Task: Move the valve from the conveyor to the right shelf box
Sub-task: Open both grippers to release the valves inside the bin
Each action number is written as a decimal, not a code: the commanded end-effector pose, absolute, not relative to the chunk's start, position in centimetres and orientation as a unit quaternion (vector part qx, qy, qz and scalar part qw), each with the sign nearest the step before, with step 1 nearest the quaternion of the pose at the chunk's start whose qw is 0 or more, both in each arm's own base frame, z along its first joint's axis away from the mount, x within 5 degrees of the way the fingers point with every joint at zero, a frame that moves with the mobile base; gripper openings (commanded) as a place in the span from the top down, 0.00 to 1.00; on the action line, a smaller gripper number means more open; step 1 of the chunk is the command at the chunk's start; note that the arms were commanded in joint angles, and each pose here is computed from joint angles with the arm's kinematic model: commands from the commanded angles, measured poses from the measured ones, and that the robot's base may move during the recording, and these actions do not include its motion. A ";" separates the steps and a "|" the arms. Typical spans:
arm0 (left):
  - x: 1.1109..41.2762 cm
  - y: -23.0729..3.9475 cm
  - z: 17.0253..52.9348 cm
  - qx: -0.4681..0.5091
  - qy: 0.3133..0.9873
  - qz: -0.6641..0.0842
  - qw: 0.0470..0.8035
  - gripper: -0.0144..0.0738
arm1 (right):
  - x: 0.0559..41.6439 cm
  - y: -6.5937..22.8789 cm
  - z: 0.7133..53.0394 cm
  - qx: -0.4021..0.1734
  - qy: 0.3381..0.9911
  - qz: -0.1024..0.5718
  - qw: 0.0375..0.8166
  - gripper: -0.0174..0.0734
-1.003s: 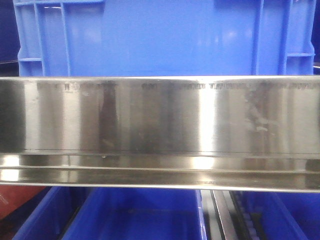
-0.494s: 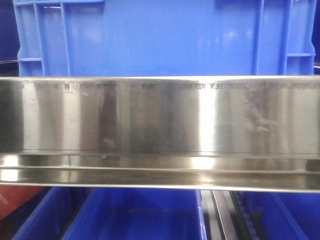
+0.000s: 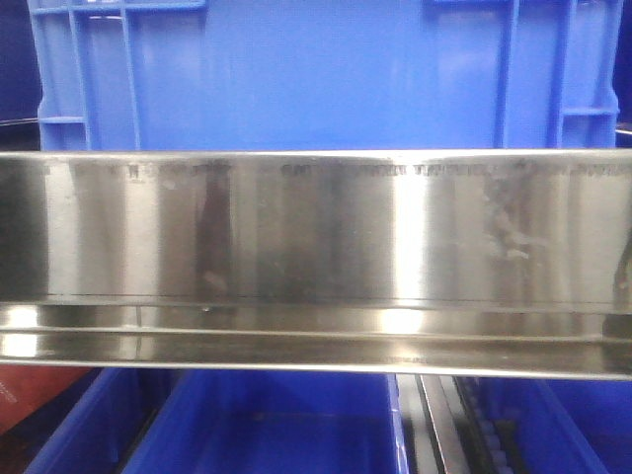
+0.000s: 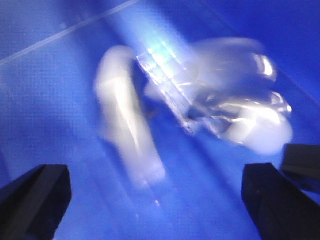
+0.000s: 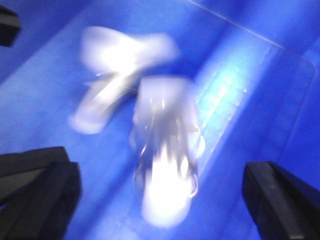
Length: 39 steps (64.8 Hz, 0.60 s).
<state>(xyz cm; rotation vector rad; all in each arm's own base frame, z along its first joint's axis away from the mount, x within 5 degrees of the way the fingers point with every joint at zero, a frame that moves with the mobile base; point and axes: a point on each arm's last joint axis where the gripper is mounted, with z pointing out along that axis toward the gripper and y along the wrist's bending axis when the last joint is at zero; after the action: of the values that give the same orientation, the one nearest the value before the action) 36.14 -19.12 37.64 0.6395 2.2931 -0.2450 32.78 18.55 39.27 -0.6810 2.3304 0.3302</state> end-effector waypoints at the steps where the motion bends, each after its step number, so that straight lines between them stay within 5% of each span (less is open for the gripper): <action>1: 34.6 -18.4 40.3 0.248 0.880 -0.101 0.392 0.16 | 31.4 17.7 41.8 -0.259 0.881 0.131 0.375 0.26; 19: 29.4 -15.7 46.3 0.243 0.854 -0.113 0.446 0.24 | 25.9 14.8 47.9 -0.253 0.841 0.147 0.455 0.64; 30: 25.3 -13.3 49.9 0.240 0.836 -0.102 0.483 0.65 | 21.6 12.3 50.7 -0.248 0.815 0.146 0.503 0.99; 37: 23.1 -11.6 51.4 0.233 0.830 -0.080 0.501 0.96 | 19.3 10.7 50.8 -0.231 0.808 0.139 0.525 0.98; 39: 22.5 -11.1 51.7 0.229 0.829 -0.074 0.505 0.96 | 18.7 10.3 50.6 -0.229 0.806 0.134 0.530 0.98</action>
<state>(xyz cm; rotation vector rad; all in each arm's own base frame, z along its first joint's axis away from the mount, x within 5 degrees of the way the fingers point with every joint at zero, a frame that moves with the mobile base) 24.04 -12.26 50.74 0.5753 2.0158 -0.2118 20.04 11.42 50.68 -0.5790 1.9606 0.3543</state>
